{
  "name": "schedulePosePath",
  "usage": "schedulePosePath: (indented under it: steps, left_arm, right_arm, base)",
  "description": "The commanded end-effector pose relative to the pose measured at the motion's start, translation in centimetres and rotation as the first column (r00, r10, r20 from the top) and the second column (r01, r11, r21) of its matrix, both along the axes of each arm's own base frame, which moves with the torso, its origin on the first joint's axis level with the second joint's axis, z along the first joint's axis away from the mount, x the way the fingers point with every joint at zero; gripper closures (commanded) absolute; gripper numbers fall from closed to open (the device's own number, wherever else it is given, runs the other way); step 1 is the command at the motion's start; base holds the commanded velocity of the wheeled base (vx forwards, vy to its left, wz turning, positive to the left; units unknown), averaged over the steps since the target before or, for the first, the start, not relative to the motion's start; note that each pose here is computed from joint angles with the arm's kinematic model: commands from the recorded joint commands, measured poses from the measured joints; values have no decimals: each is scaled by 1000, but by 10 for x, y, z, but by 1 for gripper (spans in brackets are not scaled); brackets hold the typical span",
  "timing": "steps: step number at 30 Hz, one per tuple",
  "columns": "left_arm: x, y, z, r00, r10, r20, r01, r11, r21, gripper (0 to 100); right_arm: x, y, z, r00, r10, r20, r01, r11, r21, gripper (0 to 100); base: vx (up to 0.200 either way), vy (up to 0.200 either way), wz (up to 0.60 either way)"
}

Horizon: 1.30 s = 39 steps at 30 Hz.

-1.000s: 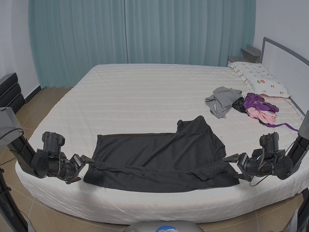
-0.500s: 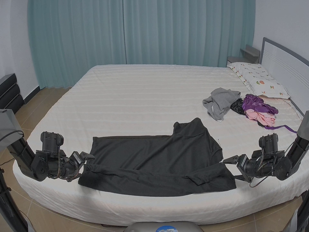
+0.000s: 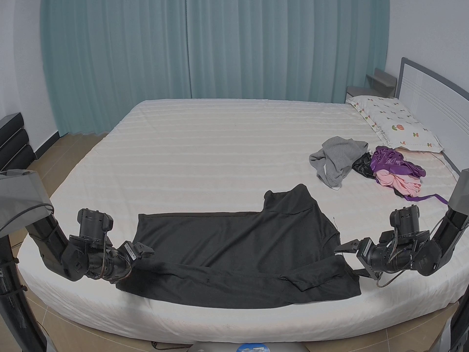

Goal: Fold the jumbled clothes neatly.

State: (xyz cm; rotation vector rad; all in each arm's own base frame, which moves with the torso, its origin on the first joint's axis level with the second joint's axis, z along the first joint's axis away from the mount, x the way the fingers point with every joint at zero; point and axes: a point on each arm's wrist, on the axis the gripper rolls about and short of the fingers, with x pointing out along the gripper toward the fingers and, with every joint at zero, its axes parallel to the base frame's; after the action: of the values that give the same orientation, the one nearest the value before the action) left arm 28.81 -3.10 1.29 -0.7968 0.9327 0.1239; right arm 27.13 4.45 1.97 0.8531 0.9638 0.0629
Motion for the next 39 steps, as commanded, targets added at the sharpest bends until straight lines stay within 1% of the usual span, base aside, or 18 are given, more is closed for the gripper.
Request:
schedulePosePath:
  steps: [1, 4, 8, 11, 13, 15, 16, 18, 22, 26, 28, 30, 32, 34, 35, 36, 37, 39]
  left_arm:
    - [11, -18, -16, 1000, -8, -22, 10, 997, 72, 0]
    - [19, -26, -25, 1000, -7, -26, 9, 994, 106, 0]
    - [30, -29, -30, 1000, -2, -12, 3, 993, 115, 0]
    - [52, -23, -29, 999, 39, 36, -43, 992, 120, 0]
    - [57, -20, -29, 998, 51, 46, -56, 991, 117, 0]
    - [78, -11, -30, 992, 90, 84, -99, 989, 110, 0]
    - [78, -11, -30, 992, 90, 84, -99, 989, 110, 0]
    - [95, 3, -22, 979, 156, 134, -167, 983, 71, 0]
    - [106, 16, -9, 947, 272, 172, -272, 962, -26, 0]
    - [106, 24, -4, 942, 287, 174, -284, 958, -45, 0]
    - [105, 27, -4, 945, 279, 169, -276, 960, -47, 0]
    - [103, 30, -4, 957, 240, 163, -233, 971, -57, 0]
    - [99, 34, -3, 972, 172, 157, -166, 985, -54, 0]
    - [95, 36, -6, 986, 89, 138, -86, 996, -25, 0]
    - [94, 36, -8, 990, 61, 129, -60, 998, -8, 0]
    - [93, 36, -9, 991, 55, 126, -55, 998, -4, 0]
    - [90, 35, -12, 995, -6, 102, 2, 999, 40, 0]
    - [87, 36, -15, 994, -80, 77, 72, 992, 100, 0]
  right_arm:
    - [0, 0, -2, 1000, 2, -6, -2, 1000, -2, 0]
    - [1, 1, -2, 1000, 2, 3, -2, 1000, 0, 0]
    - [0, 0, -4, 1000, 2, 9, -2, 1000, 1, 0]
    - [1, 1, -8, 1000, 1, 18, -1, 1000, 3, 0]
    - [2, 1, -9, 1000, 1, 19, -1, 1000, 3, 0]
    - [2, 1, -10, 1000, 1, 28, -1, 1000, 4, 0]
    - [2, 1, -10, 1000, 1, 28, -1, 1000, 4, 0]
    - [2, 0, -9, 999, 1, 36, -1, 1000, 6, 0]
    - [2, -1, -10, 999, -4, 36, 4, 1000, 6, 0]
    - [2, -1, -10, 999, -4, 36, 4, 1000, 6, 0]
    - [2, -1, -10, 999, -4, 36, 4, 1000, 6, 0]
    - [2, -1, -10, 999, -3, 36, 3, 1000, 5, 0]
    - [2, -2, -10, 999, -6, 36, 6, 1000, 5, 0]
    - [3, -3, -10, 999, -10, 39, 10, 1000, 4, 0]
    - [3, -3, -10, 999, -10, 37, 10, 1000, 3, 0]
    - [3, -3, -10, 999, -10, 37, 10, 1000, 3, 0]
    - [3, -3, -10, 999, -10, 37, 10, 1000, 3, 0]
    - [2, -3, -10, 999, -8, 36, 8, 1000, 2, 0]
  base:
    - [0, 0, 0]
    - [0, 0, 0]
    - [0, 0, 0]
    - [0, 0, 0]
    - [0, 0, 0]
    - [0, 0, 0]
    - [0, 0, 0]
    - [0, 0, 0]
    - [0, 0, 0]
    - [0, 0, 0]
    - [0, 0, 0]
    - [0, 0, 0]
    - [0, 0, 0]
    - [0, 0, 0]
    - [0, 0, 0]
    - [0, 0, 0]
    - [0, 0, 0]
    - [0, 0, 0]
